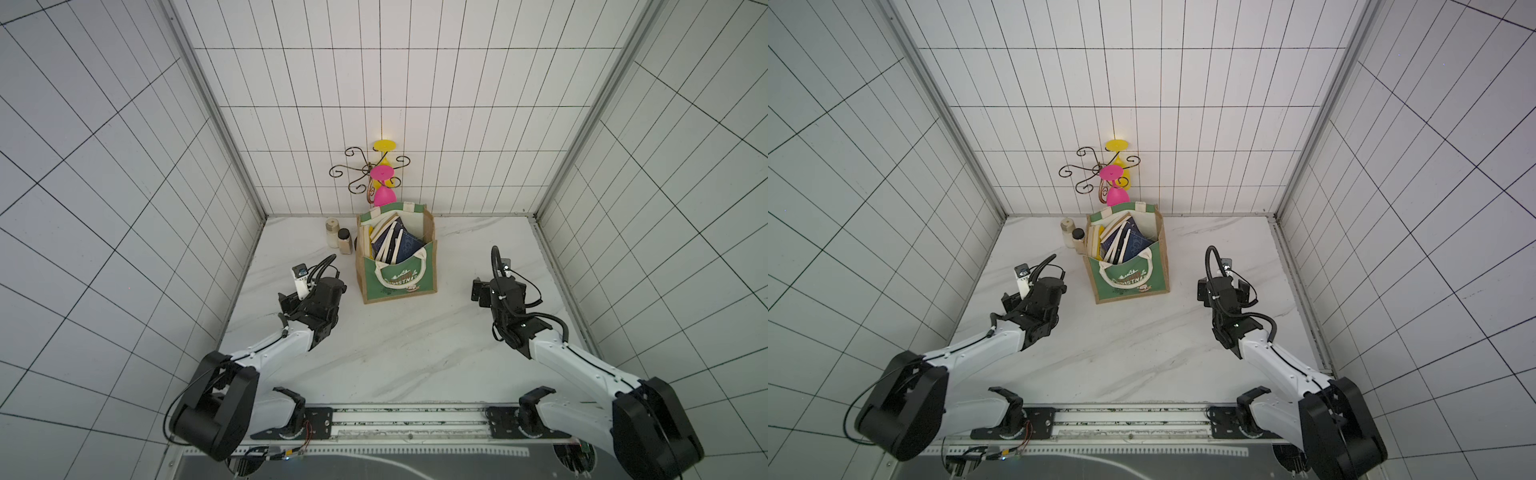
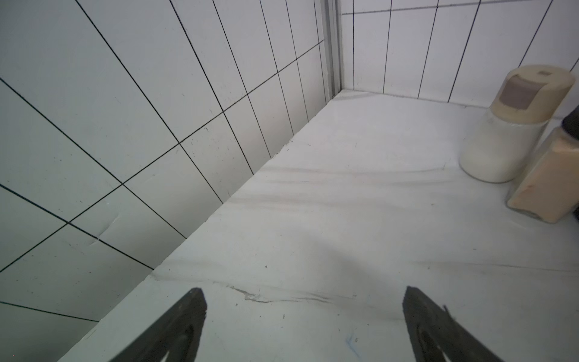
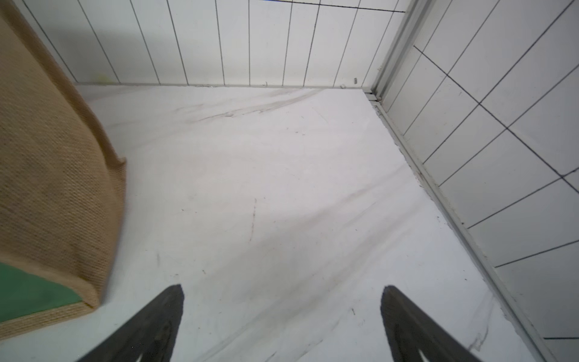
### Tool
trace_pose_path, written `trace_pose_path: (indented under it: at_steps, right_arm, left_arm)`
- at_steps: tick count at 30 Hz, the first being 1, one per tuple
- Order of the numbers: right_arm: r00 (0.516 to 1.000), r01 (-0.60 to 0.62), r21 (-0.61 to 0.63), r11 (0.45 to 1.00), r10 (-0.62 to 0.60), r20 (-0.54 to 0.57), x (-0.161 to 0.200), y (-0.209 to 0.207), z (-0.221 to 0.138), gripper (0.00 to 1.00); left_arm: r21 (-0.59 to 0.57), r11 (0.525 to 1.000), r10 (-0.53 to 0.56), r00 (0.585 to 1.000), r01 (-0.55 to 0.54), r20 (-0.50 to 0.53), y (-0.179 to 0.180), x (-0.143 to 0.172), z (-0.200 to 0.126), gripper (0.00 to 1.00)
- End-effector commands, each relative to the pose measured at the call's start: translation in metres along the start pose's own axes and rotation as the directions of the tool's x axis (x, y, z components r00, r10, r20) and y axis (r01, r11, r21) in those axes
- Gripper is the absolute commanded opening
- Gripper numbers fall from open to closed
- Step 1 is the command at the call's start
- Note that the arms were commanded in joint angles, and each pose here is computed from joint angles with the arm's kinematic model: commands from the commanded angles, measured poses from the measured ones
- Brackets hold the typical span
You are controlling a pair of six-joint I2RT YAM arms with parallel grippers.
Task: Put the books into the canvas bag
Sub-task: Reset both arms
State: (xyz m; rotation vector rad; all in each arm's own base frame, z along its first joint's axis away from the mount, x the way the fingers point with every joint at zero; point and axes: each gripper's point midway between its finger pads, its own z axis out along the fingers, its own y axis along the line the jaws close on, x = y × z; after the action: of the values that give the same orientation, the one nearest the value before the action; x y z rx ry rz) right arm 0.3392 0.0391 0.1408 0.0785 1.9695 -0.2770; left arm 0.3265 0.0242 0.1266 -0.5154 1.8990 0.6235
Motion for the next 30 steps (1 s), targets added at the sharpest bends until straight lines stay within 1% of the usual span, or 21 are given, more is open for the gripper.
trace_pose_path:
  at_steps: [1, 2, 4, 5, 6, 7, 9, 11, 13, 15, 16, 17, 19, 21, 24, 26, 28, 29, 30]
  right_arm:
    - [0.982, -0.007, 0.149, 0.989, -0.021, 0.187, -0.011, -0.031, 0.002, 0.99]
    - [0.979, -0.036, 0.149, 0.988, 0.004, 0.205, -0.009, -0.035, 0.005, 0.99]
    - [0.970, -0.097, 0.143, 0.985, 0.061, 0.234, -0.004, -0.042, 0.008, 0.99]
    - [0.962, -0.108, 0.128, 0.986, 0.072, 0.263, -0.004, -0.043, 0.008, 0.99]
    - [0.957, -0.121, 0.138, 0.983, 0.079, 0.280, -0.007, -0.046, 0.007, 0.99]
    - [0.954, -0.118, 0.123, 0.985, 0.078, 0.289, -0.008, -0.045, 0.008, 0.99]
    - [0.935, -0.149, 0.109, 0.983, 0.105, 0.339, -0.014, -0.051, 0.006, 0.99]
    - [0.933, -0.140, 0.099, 0.985, 0.097, 0.347, -0.015, -0.054, 0.009, 0.99]
    - [0.940, -0.107, 0.095, 0.990, 0.069, 0.333, -0.017, -0.052, 0.017, 0.99]
    - [0.958, -0.076, 0.128, 0.989, 0.037, 0.286, -0.014, -0.053, 0.026, 0.99]
    - [0.960, -0.068, 0.122, 0.990, 0.031, 0.280, -0.013, -0.052, 0.028, 0.99]
    - [0.954, -0.064, 0.108, 0.992, 0.030, 0.298, -0.015, -0.052, 0.026, 0.99]
    - [0.937, -0.078, 0.061, 0.995, 0.053, 0.344, -0.019, -0.051, 0.022, 0.99]
    - [0.938, -0.078, 0.033, 0.996, 0.062, 0.342, -0.017, -0.052, 0.027, 0.99]
    - [0.939, -0.118, 0.024, 0.993, 0.104, 0.328, -0.013, -0.060, 0.038, 0.99]
    - [0.944, -0.131, 0.000, 0.991, 0.125, 0.306, -0.009, -0.062, 0.045, 0.99]
    - [0.936, -0.165, -0.011, 0.986, 0.160, 0.314, -0.001, -0.070, 0.046, 0.99]
    - [0.925, -0.178, -0.005, 0.984, 0.169, 0.340, -0.003, -0.073, 0.044, 0.99]
    - [0.935, -0.167, -0.020, 0.986, 0.164, 0.315, -0.001, -0.070, 0.046, 0.99]
  left_arm:
    - [0.042, 0.997, -0.076, 0.986, 0.071, 0.146, -0.009, -0.024, 0.006, 0.97]
    - [0.063, 0.995, -0.082, 0.982, 0.072, 0.169, -0.011, -0.028, 0.004, 0.97]
    - [0.126, 0.988, -0.111, 0.980, 0.090, 0.166, -0.016, -0.031, 0.005, 0.97]
    - [0.152, 0.981, -0.148, 0.976, 0.123, 0.161, -0.015, -0.031, 0.008, 0.97]
    - [0.173, 0.975, -0.172, 0.971, 0.143, 0.164, -0.013, -0.032, 0.009, 0.97]
    - [0.186, 0.969, -0.194, 0.966, 0.162, 0.169, -0.011, -0.033, 0.011, 0.97]
    - [0.219, 0.955, -0.235, 0.959, 0.198, 0.160, -0.006, -0.033, 0.014, 0.97]
    - [0.255, 0.944, -0.255, 0.955, 0.211, 0.151, -0.005, -0.033, 0.018, 0.97]
    - [0.257, 0.940, -0.260, 0.957, 0.222, 0.125, -0.004, -0.031, 0.024, 0.97]
    - [0.229, 0.950, -0.246, 0.959, 0.210, 0.139, 0.002, -0.033, 0.026, 0.97]
    - [0.216, 0.953, -0.247, 0.957, 0.213, 0.149, 0.005, -0.033, 0.027, 0.97]
    - [0.215, 0.953, -0.247, 0.956, 0.211, 0.156, 0.007, -0.034, 0.027, 0.97]
    - [0.224, 0.959, -0.217, 0.958, 0.174, 0.185, 0.005, -0.037, 0.027, 0.97]
    - [0.230, 0.958, -0.215, 0.958, 0.169, 0.188, 0.005, -0.039, 0.030, 0.97]
    - [0.234, 0.954, -0.233, 0.957, 0.189, 0.174, 0.008, -0.040, 0.037, 0.97]
    - [0.286, 0.942, -0.243, 0.947, 0.178, 0.209, 0.004, -0.033, 0.034, 0.97]
    - [0.368, 0.922, -0.239, 0.922, 0.118, 0.304, -0.007, -0.039, 0.025, 0.97]
    - [0.405, 0.911, -0.222, 0.924, 0.082, 0.312, -0.017, -0.040, 0.023, 0.97]
    - [0.436, 0.899, -0.170, 0.949, 0.040, 0.264, -0.031, -0.031, 0.027, 0.97]
